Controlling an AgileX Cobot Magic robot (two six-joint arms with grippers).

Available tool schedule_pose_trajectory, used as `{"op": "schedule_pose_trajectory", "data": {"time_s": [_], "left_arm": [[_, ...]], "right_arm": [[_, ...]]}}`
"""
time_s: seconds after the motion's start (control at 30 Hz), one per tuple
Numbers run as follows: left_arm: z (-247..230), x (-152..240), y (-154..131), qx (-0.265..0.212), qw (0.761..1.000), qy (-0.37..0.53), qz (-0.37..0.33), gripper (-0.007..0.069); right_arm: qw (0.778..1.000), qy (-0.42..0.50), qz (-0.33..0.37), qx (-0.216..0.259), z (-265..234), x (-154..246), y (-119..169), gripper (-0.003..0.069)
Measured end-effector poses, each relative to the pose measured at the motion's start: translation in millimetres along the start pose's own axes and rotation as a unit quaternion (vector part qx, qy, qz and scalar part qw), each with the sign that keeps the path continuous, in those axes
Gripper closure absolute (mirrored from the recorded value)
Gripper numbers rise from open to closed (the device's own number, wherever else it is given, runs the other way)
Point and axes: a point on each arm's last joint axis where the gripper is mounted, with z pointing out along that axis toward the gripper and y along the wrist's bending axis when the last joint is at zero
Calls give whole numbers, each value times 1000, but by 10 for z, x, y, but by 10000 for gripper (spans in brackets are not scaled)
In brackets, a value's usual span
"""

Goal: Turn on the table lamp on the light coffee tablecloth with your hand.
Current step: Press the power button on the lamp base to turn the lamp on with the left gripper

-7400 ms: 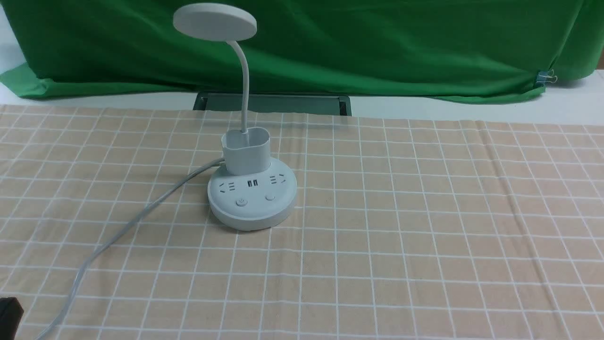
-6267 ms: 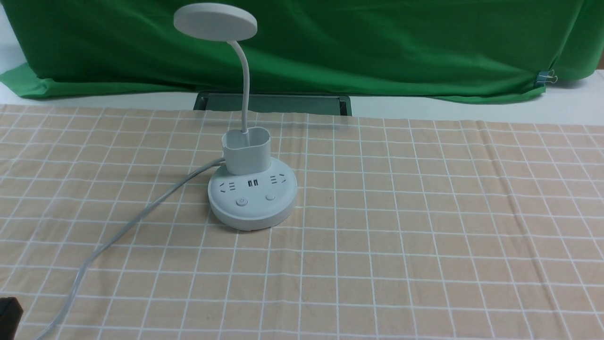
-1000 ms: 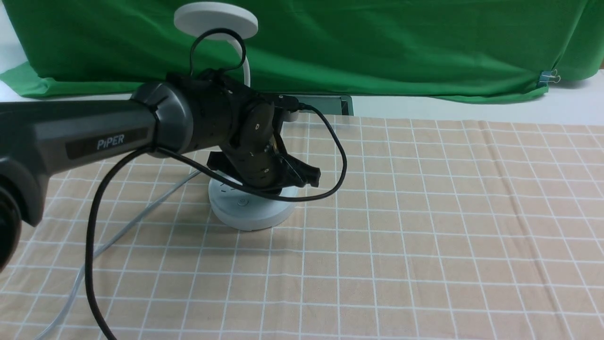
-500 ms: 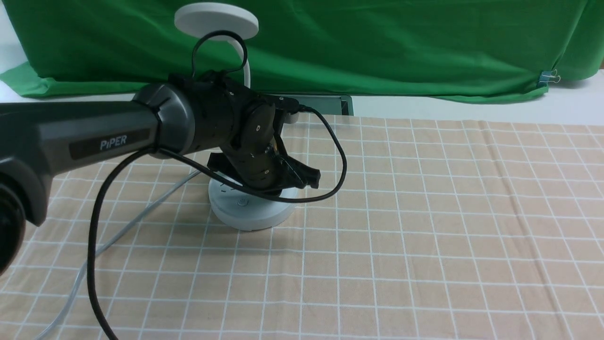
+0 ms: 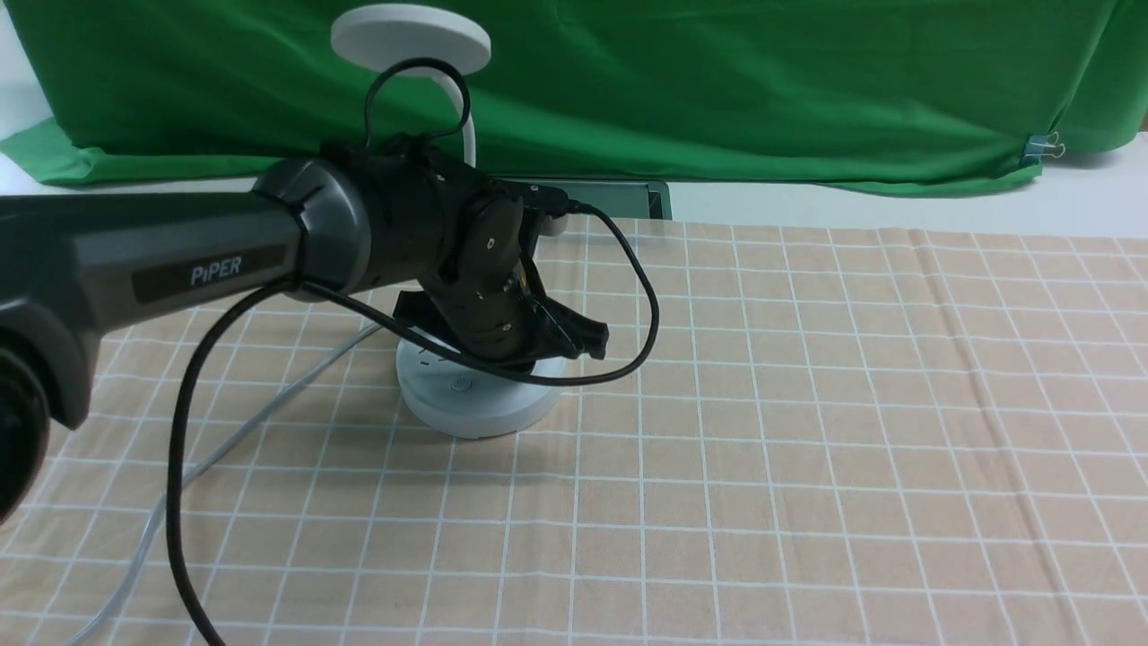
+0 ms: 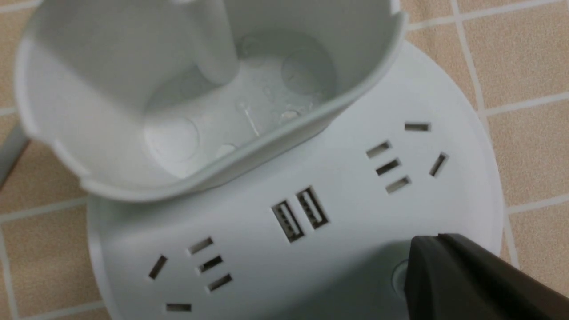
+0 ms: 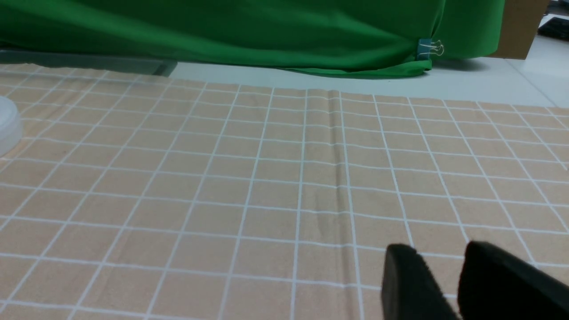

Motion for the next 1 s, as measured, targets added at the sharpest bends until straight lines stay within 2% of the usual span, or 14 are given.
{"op": "schedule_pose_trajectory", "data": {"time_s": [0.53, 1.0], "left_arm": [[15, -13, 11, 13, 1000, 6, -6, 625], [-486, -51, -15, 37, 999, -20, 11, 625]], "right_arm": [[1000, 0, 0, 0, 0, 0, 0, 418], [1000, 0, 0, 0, 0, 0, 0, 418]]}}
